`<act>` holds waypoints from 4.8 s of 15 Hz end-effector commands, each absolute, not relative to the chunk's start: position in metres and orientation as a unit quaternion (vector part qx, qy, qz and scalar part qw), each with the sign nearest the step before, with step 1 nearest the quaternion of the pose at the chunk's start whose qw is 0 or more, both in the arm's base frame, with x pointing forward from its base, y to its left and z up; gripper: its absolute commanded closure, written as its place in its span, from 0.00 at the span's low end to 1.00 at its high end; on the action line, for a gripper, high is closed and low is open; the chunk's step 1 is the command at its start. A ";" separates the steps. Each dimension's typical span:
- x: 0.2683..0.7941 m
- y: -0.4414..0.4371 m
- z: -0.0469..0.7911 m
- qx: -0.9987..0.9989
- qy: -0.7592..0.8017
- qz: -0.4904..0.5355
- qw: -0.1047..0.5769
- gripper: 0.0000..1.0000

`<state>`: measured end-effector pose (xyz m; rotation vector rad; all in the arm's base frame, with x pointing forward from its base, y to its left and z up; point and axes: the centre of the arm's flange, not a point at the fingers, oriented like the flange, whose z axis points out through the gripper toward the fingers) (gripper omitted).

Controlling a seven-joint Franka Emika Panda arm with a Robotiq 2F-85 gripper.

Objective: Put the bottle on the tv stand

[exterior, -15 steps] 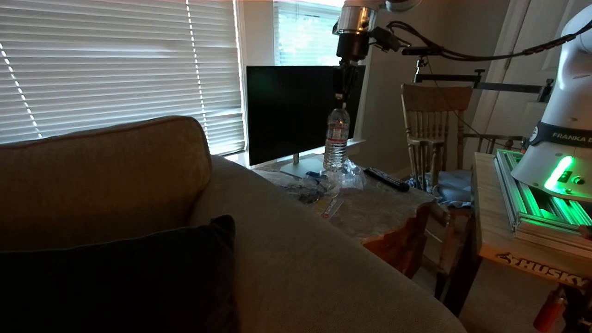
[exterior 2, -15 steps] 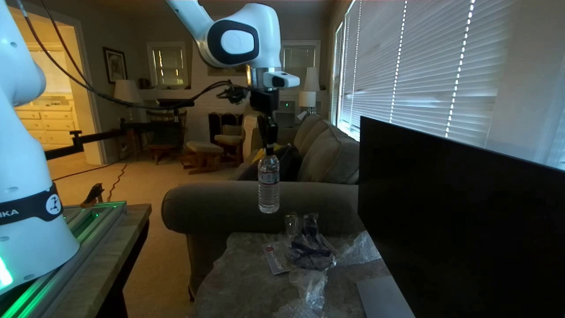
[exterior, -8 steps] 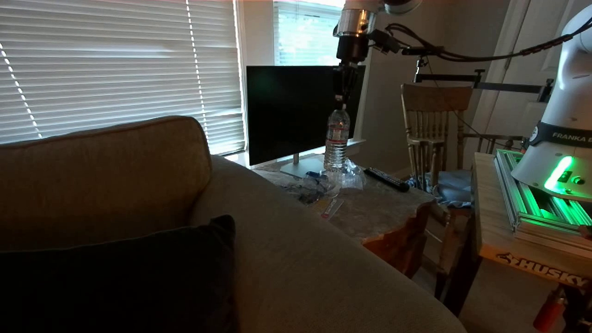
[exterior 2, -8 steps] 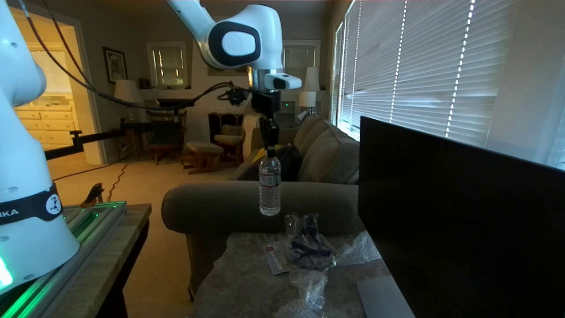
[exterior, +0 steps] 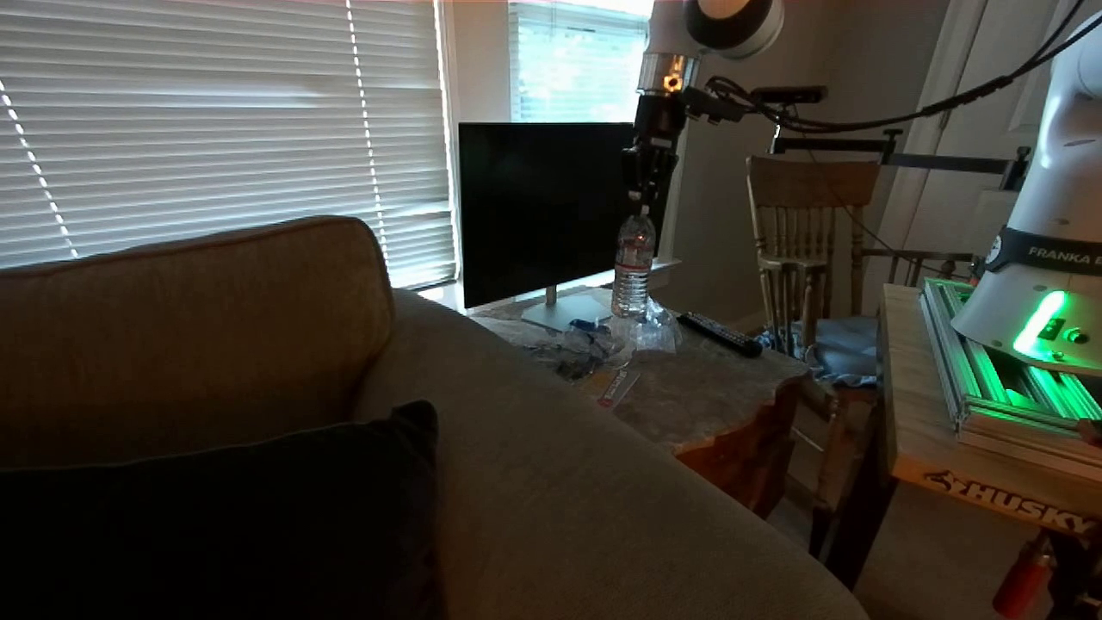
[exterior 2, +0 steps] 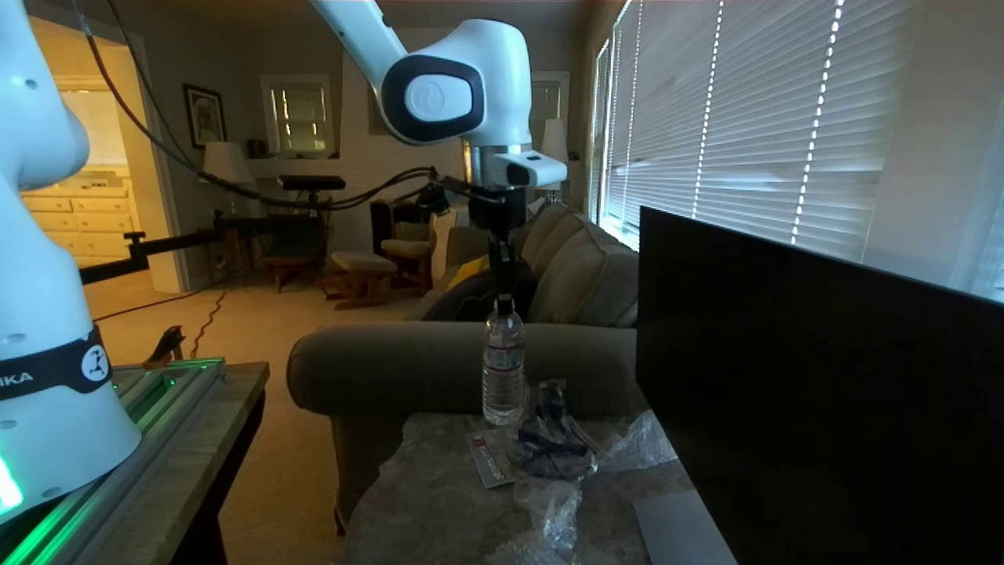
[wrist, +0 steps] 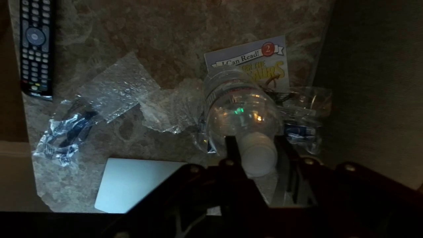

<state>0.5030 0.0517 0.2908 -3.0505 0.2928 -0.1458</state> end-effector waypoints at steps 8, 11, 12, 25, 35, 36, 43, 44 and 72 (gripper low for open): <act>0.487 0.023 0.237 -0.984 0.172 -0.036 0.031 0.92; 0.481 0.017 0.226 -0.983 0.178 -0.032 0.030 0.92; 0.481 0.015 0.223 -0.983 0.179 -0.032 0.032 0.92; 0.487 0.007 0.184 -0.981 0.185 -0.050 0.033 0.92; 0.489 0.011 0.167 -0.983 0.172 -0.063 0.031 0.92; 0.489 0.011 0.165 -0.983 0.171 -0.062 0.030 0.92; 0.490 0.014 0.161 -0.984 0.159 -0.075 0.030 0.36; 0.489 0.015 0.164 -0.984 0.154 -0.080 0.031 0.30; 0.456 0.034 0.312 -0.990 0.139 0.010 -0.016 0.00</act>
